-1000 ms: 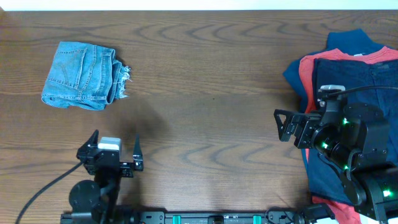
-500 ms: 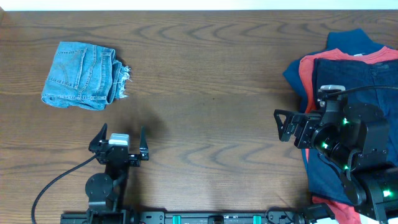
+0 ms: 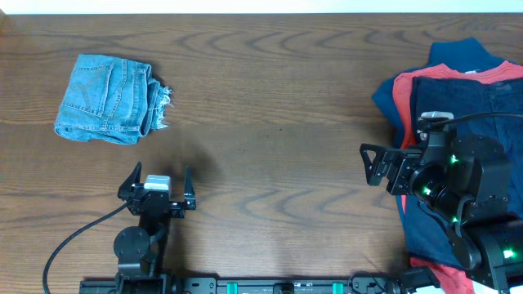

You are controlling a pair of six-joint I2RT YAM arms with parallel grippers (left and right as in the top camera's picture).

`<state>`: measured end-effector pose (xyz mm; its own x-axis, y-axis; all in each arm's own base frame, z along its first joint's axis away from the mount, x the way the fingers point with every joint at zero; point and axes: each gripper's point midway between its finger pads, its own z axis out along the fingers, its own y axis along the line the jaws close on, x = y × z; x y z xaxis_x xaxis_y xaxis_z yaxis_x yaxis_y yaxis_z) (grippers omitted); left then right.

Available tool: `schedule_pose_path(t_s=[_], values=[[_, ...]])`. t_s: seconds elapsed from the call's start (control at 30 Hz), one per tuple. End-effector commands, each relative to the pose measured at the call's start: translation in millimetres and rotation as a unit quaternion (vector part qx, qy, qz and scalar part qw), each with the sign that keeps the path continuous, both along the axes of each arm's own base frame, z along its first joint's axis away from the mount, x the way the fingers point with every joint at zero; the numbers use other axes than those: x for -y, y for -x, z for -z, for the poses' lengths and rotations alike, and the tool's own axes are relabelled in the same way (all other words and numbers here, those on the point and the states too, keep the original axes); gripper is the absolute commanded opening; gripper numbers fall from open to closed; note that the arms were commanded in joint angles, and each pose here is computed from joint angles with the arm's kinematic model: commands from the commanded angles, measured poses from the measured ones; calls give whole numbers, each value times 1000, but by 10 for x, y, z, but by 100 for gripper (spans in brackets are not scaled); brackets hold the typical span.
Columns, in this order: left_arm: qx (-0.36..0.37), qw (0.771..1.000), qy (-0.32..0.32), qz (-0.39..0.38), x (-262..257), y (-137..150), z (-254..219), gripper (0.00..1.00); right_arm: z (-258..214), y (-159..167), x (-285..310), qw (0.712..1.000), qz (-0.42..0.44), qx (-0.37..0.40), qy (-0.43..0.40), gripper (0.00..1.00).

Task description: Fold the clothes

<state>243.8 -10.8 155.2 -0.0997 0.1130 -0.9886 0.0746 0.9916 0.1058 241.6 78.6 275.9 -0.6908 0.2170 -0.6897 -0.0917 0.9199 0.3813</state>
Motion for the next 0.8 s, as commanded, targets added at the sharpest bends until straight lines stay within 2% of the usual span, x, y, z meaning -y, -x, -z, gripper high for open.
schedule_pose_path(t_s=[0.0, 0.43, 0.6, 0.77], values=[[-18, 1000, 0, 0, 3, -3, 158, 98, -51, -1, 14, 1000, 2, 7, 2, 99], [-18, 1000, 0, 0, 3, -3, 158, 98, -44, 1, 23, 1000, 3, 7, 5, 99], [-18, 1000, 0, 0, 3, -3, 158, 98, -182, -159, 409, 990, 68, 73, 102, 99], [-18, 1000, 0, 0, 3, -3, 158, 98, -344, -108, 691, 975, 129, 140, 119, 99]])
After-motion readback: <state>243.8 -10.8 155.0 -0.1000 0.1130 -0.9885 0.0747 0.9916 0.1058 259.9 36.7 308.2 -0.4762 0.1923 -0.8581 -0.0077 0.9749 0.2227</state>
